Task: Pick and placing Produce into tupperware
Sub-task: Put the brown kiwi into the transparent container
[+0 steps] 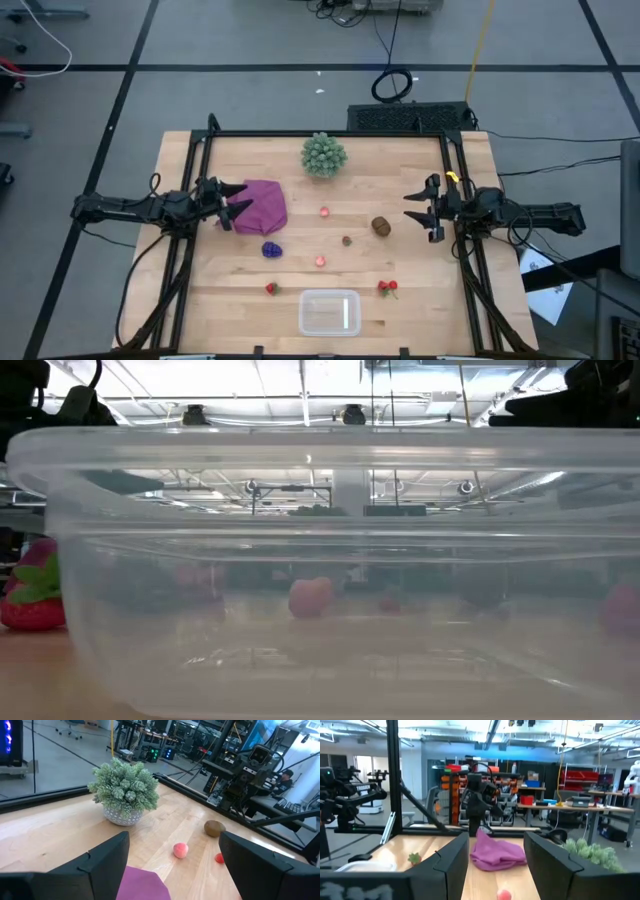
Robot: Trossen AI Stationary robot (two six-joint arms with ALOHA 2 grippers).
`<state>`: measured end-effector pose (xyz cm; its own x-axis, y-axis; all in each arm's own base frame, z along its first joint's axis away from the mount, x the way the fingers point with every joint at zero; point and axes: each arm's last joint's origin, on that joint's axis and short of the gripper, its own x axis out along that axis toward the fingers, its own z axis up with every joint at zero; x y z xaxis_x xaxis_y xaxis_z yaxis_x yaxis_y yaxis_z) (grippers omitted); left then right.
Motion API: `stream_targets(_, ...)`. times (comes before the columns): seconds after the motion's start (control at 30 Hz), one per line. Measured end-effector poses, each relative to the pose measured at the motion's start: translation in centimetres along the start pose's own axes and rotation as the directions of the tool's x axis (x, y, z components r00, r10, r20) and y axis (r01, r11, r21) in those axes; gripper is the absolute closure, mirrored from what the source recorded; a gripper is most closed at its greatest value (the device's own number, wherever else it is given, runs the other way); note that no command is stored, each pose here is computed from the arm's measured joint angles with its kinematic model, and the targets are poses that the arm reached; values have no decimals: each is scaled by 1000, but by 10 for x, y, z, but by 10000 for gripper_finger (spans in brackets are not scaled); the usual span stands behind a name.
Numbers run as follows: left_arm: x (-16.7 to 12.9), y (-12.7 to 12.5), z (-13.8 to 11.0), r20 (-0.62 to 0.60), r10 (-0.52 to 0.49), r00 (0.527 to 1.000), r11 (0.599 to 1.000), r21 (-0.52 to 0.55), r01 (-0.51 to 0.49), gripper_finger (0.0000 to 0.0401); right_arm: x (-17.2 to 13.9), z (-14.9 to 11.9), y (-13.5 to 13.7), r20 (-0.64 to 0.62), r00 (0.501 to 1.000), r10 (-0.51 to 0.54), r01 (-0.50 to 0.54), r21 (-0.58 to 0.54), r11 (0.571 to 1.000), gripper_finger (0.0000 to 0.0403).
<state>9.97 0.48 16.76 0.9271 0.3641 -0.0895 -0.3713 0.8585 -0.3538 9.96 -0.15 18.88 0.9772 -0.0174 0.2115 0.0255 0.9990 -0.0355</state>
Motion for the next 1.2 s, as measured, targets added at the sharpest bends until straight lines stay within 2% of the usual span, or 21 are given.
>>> stream_targets(0.17, 0, -1, 2, 20, -4, 1000, 1000, 18, 4, 89, 0, 1, 0, 8, 1000, 0, 0, 28, 1000, 220)
stream_targets(0.3, -1, -3, 10, 78, -10, 997, 998, 69, 5, 89, -1, 14, -1, 121, 993, -4, 0, 34, 999, 220)
stream_targets(0.37, -3, -6, 19, 105, -16, 994, 995, 100, 5, 89, -2, 29, -1, 191, 982, -7, 9, -10, 1000, 220)
stream_targets(0.43, -6, -8, 29, 120, -17, 993, 992, 127, 1, 89, -2, 42, -2, 205, 979, -7, 25, -85, 996, 220)
stream_targets(0.57, -18, -15, 59, 122, -17, 992, 988, 157, -3, 89, -5, 100, -4, 318, 948, -11, 79, -200, 977, 220)
stream_targets(0.77, -50, -18, 107, 57, 9, 998, 986, 168, -18, 89, 19, 177, -6, 178, 984, -4, 63, -326, 943, 220)
stream_targets(0.87, -63, -18, 121, 41, 17, 999, 988, 153, -23, 89, 48, 210, -8, 64, 998, -12, 35, -379, 925, 220)
stream_targets(0.97, -71, -17, 128, 28, 25, 999, 988, 151, -29, 89, 84, 232, -12, -114, 985, -129, 67, -440, 895, 220)
stream_targets(1.0, -72, -16, 128, 27, 34, 999, 988, 151, -38, 89, 97, 237, -14, -187, 963, -195, 89, -462, 882, 220)
stream_targets(1.07, -72, -15, 127, 11, 53, 999, 987, 151, -54, 89, 118, 240, -19, -351, 867, -354, 131, -526, 841, 220)
stream_targets(1.13, -72, -14, 125, -5, 75, 997, 986, 153, -73, 89, 137, 239, -22, -478, 732, -486, 148, -585, 797, 220)
stream_targets(1.2, -73, -12, 122, -28, 94, 995, 984, 152, -89, 89, 152, 230, -25, -575, 587, -570, 129, -628, 767, 220)
